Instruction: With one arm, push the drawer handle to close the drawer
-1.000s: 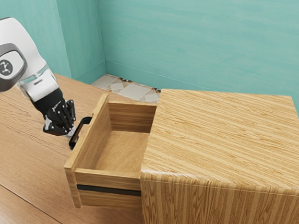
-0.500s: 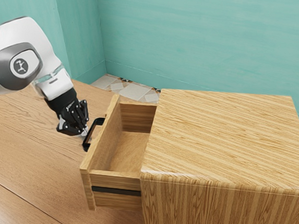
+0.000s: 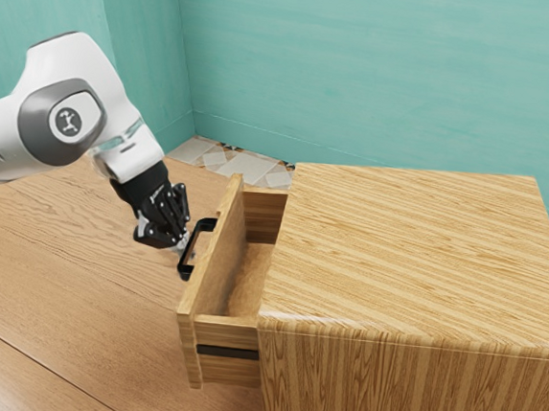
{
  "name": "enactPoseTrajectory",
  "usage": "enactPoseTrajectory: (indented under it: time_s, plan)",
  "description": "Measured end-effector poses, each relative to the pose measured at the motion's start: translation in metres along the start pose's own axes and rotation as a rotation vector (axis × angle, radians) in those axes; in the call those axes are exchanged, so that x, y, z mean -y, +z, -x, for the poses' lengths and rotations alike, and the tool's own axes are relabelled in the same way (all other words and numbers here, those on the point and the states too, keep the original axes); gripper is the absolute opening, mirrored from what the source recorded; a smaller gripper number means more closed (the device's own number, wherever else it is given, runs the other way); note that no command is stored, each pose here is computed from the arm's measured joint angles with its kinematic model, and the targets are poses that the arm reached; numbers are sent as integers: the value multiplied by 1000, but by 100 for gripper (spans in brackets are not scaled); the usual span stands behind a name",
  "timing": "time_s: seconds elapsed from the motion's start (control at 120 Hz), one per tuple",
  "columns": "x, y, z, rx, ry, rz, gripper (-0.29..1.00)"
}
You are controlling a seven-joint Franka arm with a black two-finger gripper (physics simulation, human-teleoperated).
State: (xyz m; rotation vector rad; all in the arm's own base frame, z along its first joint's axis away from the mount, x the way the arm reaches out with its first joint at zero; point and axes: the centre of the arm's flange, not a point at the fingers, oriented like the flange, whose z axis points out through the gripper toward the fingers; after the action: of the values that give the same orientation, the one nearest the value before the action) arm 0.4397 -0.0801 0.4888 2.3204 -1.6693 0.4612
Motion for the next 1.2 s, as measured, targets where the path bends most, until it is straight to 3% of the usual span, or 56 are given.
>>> enactPoseTrajectory:
  time_s: [0.558, 1.2]
  plan:
    - [29, 27, -49, -17, 25, 12, -8]
    - [12, 38, -88, -39, 26, 23, -9]
